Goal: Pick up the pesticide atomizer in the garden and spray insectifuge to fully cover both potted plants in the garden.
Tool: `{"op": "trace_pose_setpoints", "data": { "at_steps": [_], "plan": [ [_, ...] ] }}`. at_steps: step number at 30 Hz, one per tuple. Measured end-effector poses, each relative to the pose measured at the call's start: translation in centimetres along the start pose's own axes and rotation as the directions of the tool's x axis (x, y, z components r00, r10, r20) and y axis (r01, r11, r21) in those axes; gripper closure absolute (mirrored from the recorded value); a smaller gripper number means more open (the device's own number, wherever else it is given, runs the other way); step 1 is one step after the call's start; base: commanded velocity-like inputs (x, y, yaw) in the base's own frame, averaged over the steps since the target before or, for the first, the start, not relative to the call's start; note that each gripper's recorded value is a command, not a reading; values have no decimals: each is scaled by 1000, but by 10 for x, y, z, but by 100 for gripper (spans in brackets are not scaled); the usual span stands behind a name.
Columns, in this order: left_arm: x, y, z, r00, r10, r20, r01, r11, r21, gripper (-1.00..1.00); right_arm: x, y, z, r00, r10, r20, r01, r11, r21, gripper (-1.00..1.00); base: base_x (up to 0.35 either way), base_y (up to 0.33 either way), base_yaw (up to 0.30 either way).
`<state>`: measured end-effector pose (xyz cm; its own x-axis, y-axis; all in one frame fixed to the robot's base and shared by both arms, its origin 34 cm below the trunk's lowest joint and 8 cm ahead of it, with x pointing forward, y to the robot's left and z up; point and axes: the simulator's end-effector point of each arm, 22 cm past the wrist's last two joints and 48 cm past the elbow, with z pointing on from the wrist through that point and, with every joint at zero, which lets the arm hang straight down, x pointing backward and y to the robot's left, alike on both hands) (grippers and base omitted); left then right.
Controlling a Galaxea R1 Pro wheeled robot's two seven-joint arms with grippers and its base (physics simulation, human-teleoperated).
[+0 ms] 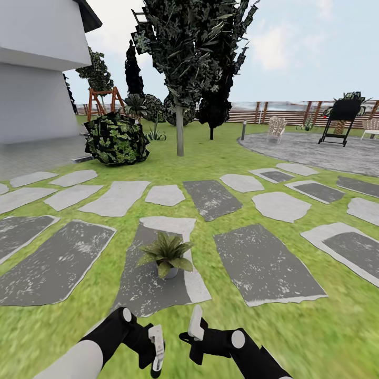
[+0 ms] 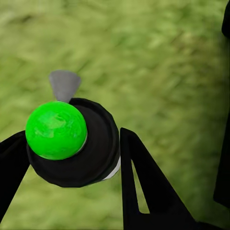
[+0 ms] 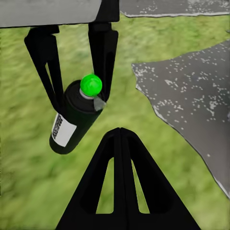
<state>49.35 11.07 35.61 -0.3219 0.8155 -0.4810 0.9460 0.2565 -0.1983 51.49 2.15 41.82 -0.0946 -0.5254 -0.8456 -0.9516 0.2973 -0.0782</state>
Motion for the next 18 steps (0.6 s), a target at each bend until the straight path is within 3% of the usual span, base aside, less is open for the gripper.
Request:
{"op": "trace_pose_setpoints", "data": {
  "at_steps": [10,18],
  "plan": [
    [-16,0,0,997,-38,68,38,999,2,100,0,0,0,1000,0,0,0,1000,-1,100,0,0,0],
    [-25,-2,0,993,-5,114,5,1000,2,100,0,0,0,1000,0,0,0,1000,0,100,0,0,0]
  ]
}}
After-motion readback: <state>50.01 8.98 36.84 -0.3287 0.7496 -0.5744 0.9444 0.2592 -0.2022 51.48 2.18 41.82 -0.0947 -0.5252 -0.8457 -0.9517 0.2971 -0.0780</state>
